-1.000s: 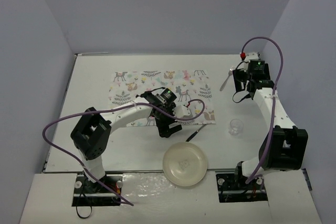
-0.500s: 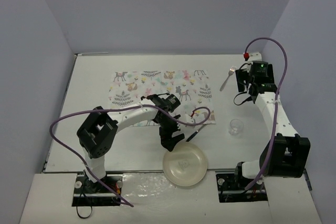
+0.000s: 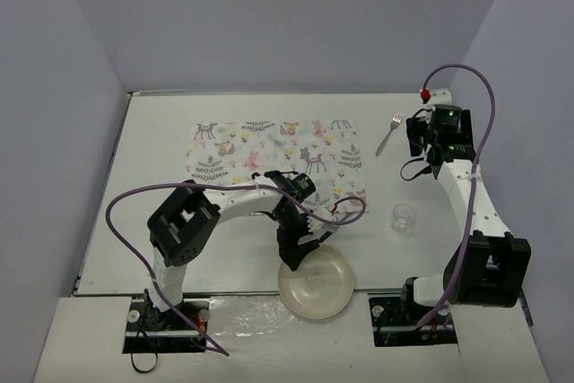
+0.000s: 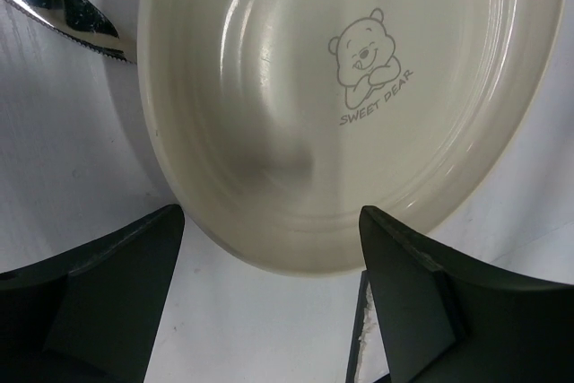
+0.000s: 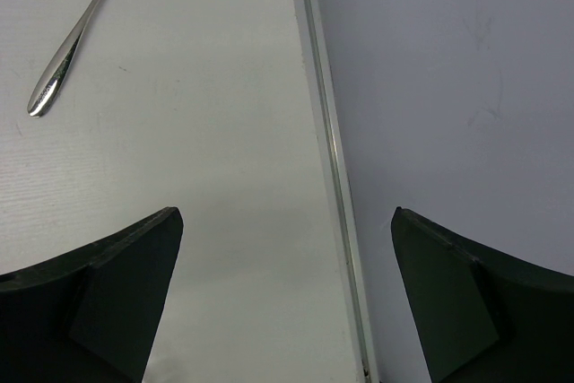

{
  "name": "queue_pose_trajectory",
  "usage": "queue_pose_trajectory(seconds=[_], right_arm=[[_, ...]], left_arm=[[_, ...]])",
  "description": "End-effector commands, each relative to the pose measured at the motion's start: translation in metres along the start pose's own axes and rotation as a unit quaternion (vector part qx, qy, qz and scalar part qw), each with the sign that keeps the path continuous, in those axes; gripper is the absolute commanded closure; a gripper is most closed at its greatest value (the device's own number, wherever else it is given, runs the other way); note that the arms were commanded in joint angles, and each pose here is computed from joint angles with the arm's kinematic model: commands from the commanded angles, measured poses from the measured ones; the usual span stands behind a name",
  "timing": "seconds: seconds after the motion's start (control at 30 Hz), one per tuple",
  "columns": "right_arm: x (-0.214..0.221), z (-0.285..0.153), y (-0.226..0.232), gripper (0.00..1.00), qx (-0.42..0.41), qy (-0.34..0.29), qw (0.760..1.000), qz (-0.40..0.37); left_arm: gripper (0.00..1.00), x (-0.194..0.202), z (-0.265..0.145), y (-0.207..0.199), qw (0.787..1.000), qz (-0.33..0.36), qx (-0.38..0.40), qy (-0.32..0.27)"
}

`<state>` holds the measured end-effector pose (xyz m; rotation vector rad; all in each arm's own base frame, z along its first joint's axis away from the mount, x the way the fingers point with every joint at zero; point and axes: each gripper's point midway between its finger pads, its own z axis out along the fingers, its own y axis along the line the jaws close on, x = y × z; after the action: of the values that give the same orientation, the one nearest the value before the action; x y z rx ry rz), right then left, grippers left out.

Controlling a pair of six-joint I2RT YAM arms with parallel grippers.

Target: Set the dinner table for one person

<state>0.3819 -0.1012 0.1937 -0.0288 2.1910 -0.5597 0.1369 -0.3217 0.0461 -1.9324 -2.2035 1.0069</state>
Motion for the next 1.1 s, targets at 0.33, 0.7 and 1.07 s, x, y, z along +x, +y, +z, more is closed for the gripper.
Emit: queue_pose_trajectory(seconds=[0.33, 0.7, 1.07], right_arm=[[-0.012, -0.008, -0.013, 0.0, 0.025, -0.037, 0.999, 0.01], [-0.01, -0.011, -0.016, 0.0, 0.035, -0.048, 0.998, 0.009], [-0.018, -0.018, -0.023, 0.0, 0.042, -0.065, 0.997, 0.02]], left_arm=[[0.64, -0.001, 0.045, 0.029, 0.998, 0.007, -0.04, 0.038], [1.0, -0.018, 0.023, 0.092, 0.972, 0.014, -0.229, 0.04], [1.0, -0.103, -0.282, 0.119, 0.85, -0.022, -0.49, -0.195]])
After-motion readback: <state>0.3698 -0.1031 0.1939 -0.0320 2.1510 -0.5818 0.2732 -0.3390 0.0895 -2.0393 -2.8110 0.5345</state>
